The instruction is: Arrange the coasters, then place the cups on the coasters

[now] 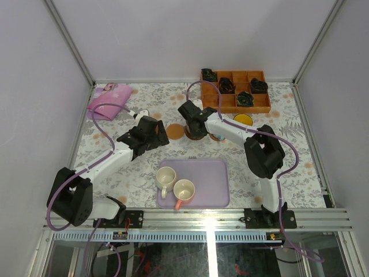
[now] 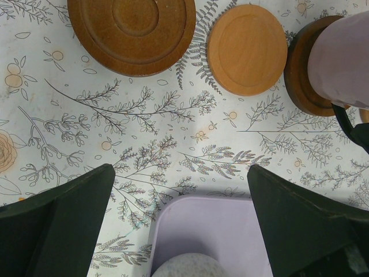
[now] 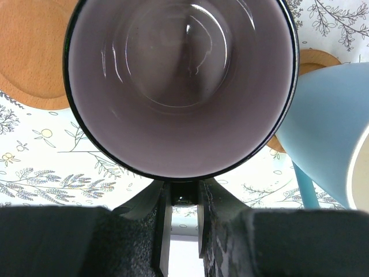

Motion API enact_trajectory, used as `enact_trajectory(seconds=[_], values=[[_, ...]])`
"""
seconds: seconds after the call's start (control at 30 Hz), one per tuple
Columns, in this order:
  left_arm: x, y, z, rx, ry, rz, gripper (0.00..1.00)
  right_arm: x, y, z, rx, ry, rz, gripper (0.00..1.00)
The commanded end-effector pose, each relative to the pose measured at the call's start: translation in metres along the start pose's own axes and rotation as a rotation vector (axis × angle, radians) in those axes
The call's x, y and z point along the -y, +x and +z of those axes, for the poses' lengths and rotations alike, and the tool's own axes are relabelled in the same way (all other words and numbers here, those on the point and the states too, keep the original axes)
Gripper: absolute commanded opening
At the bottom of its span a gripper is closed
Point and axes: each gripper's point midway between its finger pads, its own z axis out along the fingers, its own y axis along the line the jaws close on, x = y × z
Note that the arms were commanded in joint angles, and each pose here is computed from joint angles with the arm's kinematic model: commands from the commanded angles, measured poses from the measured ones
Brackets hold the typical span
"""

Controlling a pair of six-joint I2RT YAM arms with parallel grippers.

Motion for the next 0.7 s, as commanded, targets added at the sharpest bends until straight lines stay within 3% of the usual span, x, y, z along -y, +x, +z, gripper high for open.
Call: enact_trajectory(seconds=[0.0,0.1,0.37,0.5,0.67], values=[[0.0,-0.006,-0.003,0.024,0.011,0.005,1.0,0.004,-0.022,-0.013,0.072,0.002,0.06,0.0],[-0.001,-0.006,-0.003,0.022,0.011,0.007,1.0,0.004,-0.02,-0.014,0.07,0.004,0.064,0.06],[-0.002,-0.004,-0.004,0.021,0.012,0.008,1.0,0.005,-0.013,-0.015,0.047,-0.001,0.066,0.34],[-0.002,-0.004,-0.004,0.019,0.011,0.01,1.0,0.005,-0.008,-0.015,0.032,-0.004,0.068,0.53],[-0.002,-0.004,-0.004,0.019,0.012,0.01,1.0,0.004,-0.005,-0.016,0.021,-0.015,0.068,0.57]])
